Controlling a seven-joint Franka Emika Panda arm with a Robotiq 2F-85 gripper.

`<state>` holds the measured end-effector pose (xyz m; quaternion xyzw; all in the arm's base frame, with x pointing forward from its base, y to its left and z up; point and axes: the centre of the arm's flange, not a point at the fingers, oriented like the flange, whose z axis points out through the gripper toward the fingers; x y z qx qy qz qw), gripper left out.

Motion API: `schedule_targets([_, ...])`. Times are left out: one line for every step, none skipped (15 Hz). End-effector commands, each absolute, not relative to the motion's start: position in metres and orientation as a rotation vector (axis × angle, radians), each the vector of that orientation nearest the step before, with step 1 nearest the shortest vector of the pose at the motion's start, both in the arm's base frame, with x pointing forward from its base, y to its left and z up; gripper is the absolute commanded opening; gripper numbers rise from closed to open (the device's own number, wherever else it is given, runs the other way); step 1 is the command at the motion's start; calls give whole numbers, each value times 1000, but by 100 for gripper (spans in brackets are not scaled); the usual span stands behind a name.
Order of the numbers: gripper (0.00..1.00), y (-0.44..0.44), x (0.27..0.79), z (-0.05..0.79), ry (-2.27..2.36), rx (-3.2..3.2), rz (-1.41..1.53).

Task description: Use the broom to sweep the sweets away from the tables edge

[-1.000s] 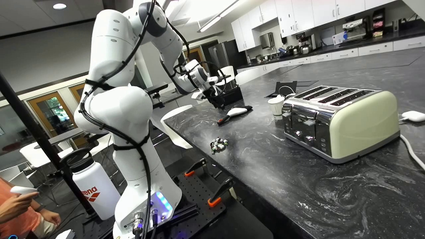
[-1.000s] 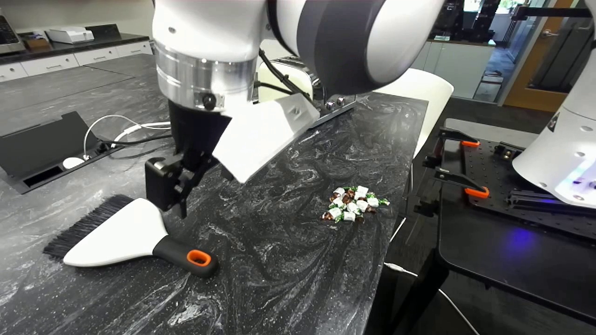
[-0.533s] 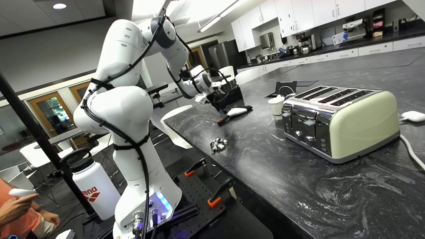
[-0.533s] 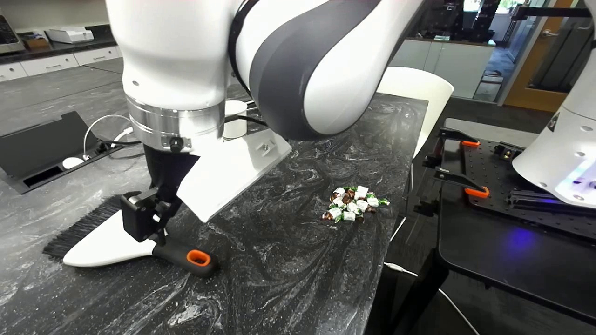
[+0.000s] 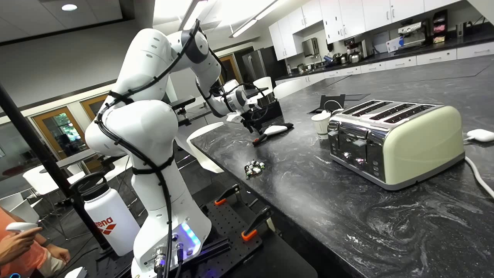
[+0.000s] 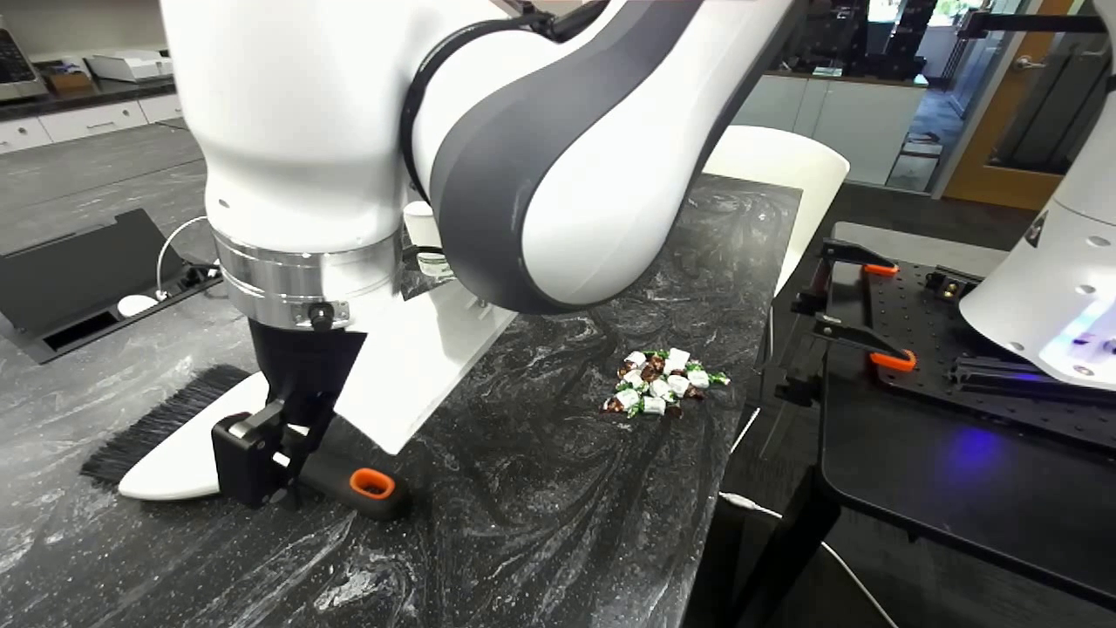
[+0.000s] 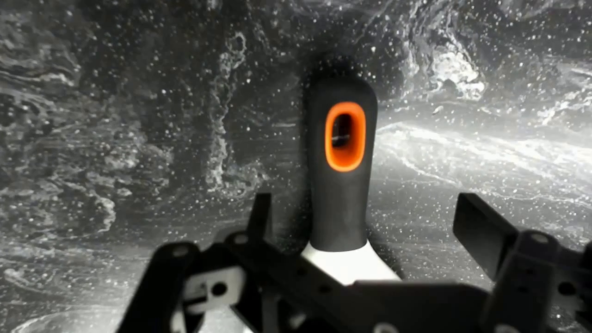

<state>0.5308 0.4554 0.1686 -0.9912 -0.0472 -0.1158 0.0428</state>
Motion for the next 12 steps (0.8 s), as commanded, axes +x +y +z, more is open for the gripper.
schedule_targets([100,463,536,162,-206,-3036,-335])
schedule_targets([100,464,535,159,-214,-3039,-332])
schedule_targets([100,464,535,155,-224,-3047,-339])
schedule_targets([100,464,535,152,-223,-3053,-347])
schedule_targets([100,464,535,150,-219,-3060,-363])
schedule_targets([100,463,536,147,-215,-3065,-376])
schedule_targets([100,462,537,145,-215,-3072,-385])
schedule_targets([100,461,538,144,-212,-3074,-393])
schedule_targets([100,460,539,143,-212,-3079,-399])
schedule_targets([100,459,539,142,-210,-3083,-401])
schedule_targets([100,459,540,142,-207,-3085,-399])
schedule_targets([100,458,540,141,-205,-3089,-395])
